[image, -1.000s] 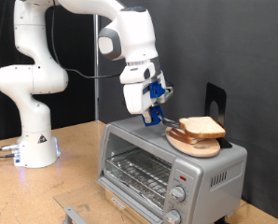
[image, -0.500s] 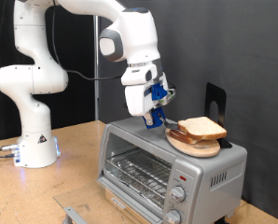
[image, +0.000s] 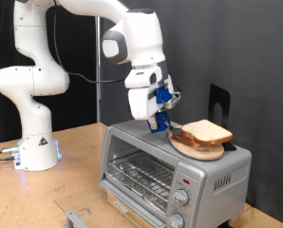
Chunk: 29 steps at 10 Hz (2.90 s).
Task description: Make a piece of toast with the oven
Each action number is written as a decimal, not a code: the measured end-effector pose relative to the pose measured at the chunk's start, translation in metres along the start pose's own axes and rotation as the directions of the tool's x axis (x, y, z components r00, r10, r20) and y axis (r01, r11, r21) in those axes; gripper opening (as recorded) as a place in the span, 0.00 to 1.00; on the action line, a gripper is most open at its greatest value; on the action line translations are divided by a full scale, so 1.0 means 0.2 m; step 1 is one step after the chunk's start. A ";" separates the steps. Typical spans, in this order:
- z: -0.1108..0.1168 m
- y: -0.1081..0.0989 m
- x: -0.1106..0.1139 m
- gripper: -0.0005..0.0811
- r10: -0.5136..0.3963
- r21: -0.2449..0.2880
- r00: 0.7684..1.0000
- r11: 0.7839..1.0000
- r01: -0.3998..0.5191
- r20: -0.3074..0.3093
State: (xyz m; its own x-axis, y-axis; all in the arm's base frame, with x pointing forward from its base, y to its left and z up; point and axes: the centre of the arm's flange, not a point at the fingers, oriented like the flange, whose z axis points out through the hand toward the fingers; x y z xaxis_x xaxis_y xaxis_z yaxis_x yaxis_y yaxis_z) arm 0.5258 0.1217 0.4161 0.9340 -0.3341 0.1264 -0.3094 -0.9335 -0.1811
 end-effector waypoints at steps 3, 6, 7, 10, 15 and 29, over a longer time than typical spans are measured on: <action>0.00 -0.01 0.03 0.49 0.007 0.002 1.000 1.000 -0.007 -0.014; 0.03 -0.01 0.09 0.49 0.032 0.092 0.984 0.996 -0.016 -0.174; 0.04 -0.01 0.10 0.49 0.041 0.123 0.974 0.992 -0.013 -0.224; 0.05 -0.01 0.13 0.49 0.059 0.173 0.953 0.985 -0.007 -0.298; -0.01 0.06 0.12 0.49 0.026 0.273 0.975 0.961 0.036 -0.221; -0.24 0.46 -0.17 0.49 -0.267 0.358 0.960 0.891 0.280 -0.087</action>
State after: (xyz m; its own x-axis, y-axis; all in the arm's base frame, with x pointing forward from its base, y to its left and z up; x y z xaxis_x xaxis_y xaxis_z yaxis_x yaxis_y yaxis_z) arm 0.4577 0.0415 0.4425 0.9635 -0.0831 0.2545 0.0497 -0.8785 -0.4752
